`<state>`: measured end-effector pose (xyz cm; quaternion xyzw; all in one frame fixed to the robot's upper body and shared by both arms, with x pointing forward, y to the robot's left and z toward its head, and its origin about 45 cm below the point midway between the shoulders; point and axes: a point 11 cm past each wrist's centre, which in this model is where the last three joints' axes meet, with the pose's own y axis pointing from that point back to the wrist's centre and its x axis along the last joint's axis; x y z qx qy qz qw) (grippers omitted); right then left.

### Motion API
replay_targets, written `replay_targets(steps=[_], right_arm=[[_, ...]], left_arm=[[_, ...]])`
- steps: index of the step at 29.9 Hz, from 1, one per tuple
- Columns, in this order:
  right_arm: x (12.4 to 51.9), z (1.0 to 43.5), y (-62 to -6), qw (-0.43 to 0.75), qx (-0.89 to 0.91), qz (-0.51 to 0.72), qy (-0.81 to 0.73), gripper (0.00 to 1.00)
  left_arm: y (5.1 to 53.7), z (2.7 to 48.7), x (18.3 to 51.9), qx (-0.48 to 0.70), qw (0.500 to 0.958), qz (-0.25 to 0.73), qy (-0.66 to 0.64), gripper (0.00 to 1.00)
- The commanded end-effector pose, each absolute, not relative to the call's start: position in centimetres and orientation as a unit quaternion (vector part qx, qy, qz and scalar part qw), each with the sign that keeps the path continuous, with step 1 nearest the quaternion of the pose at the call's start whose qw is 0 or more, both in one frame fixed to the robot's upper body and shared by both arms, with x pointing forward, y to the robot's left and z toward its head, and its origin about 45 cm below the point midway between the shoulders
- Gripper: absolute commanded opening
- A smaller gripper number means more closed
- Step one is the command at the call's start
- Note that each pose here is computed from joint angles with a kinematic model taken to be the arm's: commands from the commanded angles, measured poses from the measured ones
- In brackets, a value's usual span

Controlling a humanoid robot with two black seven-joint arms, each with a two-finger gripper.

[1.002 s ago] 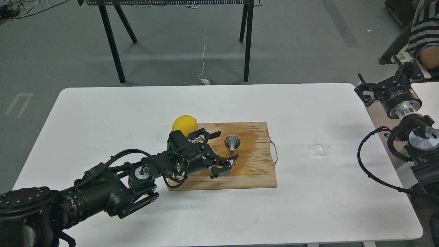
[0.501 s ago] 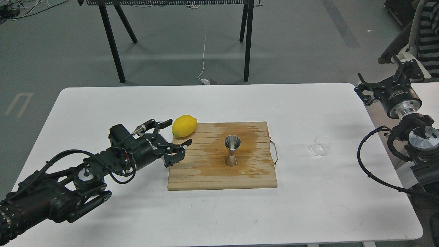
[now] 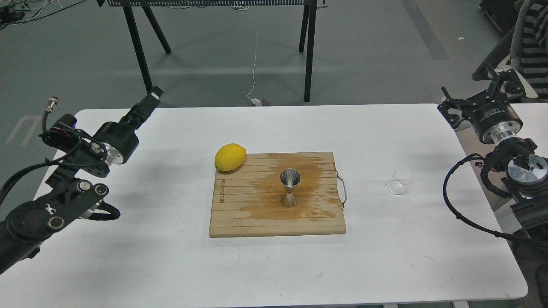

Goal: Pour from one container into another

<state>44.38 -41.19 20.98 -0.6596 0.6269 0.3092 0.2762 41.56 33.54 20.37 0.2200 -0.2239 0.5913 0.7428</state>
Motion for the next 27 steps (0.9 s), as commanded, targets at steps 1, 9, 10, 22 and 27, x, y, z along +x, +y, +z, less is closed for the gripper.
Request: replay_targets(steps=[1,9,10,22,27], right_arm=[[44.3,21.9,-41.2,0.262,-0.675,0.296,0.623,1.00],[42.8,21.8,-41.5,0.248,-0.689,0.293,0.615,1.00],[42.5,22.1,-41.7,0.247,-0.692,0.291,0.613,1.00],[32.5,19.7,-42.2,0.301,-0.669,0.336,0.591,1.00],[29.0,15.1,-41.1,0.325,-0.614,0.388,0.606,1.00]], left_arm=[[35.8,23.9,43.6,0.113,0.770,0.619,-0.104,0.99],[44.2,26.9,46.1,-0.036,0.764,0.642,0.050,0.99],[45.1,27.1,46.2,-0.041,0.753,0.655,0.052,0.99],[45.4,27.5,46.4,-0.041,0.749,0.659,0.049,0.99],[45.5,27.5,46.4,-0.040,0.749,0.660,0.048,0.99]])
